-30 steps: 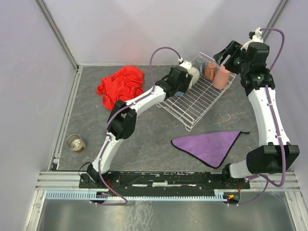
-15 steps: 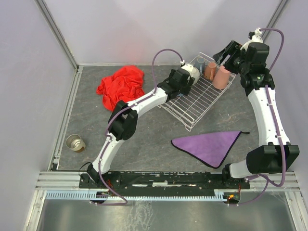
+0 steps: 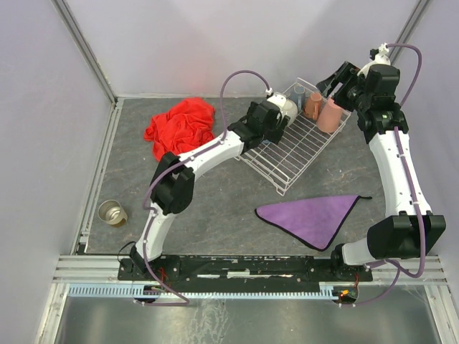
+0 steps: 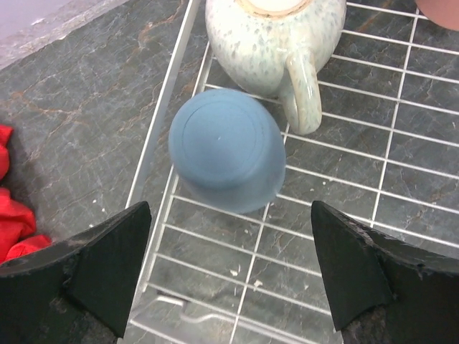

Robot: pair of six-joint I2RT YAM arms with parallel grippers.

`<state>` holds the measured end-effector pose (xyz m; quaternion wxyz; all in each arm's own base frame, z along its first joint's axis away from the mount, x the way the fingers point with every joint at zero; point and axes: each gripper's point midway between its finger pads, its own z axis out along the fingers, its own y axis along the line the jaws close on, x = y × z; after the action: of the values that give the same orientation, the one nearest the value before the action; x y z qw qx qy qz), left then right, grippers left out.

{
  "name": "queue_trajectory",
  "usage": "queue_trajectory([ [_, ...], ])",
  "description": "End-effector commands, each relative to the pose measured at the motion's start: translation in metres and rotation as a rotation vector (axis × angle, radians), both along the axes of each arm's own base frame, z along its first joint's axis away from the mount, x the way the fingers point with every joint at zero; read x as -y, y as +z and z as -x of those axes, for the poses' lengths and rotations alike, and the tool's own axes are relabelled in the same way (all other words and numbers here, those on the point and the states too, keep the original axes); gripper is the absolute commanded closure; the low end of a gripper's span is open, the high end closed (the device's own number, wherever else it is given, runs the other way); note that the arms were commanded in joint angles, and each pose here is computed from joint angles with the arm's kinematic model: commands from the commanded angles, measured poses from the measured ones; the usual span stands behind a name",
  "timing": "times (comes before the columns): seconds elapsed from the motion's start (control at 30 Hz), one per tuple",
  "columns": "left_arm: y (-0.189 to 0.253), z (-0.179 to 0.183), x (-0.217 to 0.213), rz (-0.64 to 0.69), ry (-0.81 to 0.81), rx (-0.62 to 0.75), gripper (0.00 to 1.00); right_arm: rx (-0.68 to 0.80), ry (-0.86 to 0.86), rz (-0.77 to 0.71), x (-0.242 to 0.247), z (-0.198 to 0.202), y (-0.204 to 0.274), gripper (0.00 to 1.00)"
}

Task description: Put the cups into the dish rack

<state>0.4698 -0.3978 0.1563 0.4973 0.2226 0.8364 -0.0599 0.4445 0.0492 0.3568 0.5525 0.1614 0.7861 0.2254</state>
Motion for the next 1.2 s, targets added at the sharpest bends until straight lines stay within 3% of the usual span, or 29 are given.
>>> queue_trajectory([
  [0.0,0.056,0.017,-0.01,0.092,0.018,0.044,0.01,0.089,0.009,-0.014,-0.002,0.005,0.029,0.23],
  [0.33,0.114,0.071,-0.074,0.121,0.113,-0.008,0.02,0.078,0.015,-0.028,-0.004,0.006,0.025,0.23],
  [0.47,0.122,0.098,-0.122,0.098,0.193,-0.076,0.04,0.065,0.035,-0.045,-0.009,0.004,0.02,0.23],
  [0.67,0.104,0.13,-0.248,0.244,0.489,-0.192,0.06,0.036,0.108,-0.043,-0.033,-0.005,0.014,0.24],
  [0.8,0.082,0.149,-0.321,0.241,0.726,-0.246,0.06,0.003,0.183,-0.021,-0.064,-0.012,0.005,0.24],
  [0.93,0.07,0.166,-0.366,0.207,0.896,-0.293,0.01,-0.018,0.229,-0.031,-0.086,-0.019,-0.003,0.24],
  [1.17,0.027,0.197,-0.422,0.329,1.154,-0.4,0.01,-0.048,0.281,-0.035,-0.107,-0.034,-0.01,0.24],
])
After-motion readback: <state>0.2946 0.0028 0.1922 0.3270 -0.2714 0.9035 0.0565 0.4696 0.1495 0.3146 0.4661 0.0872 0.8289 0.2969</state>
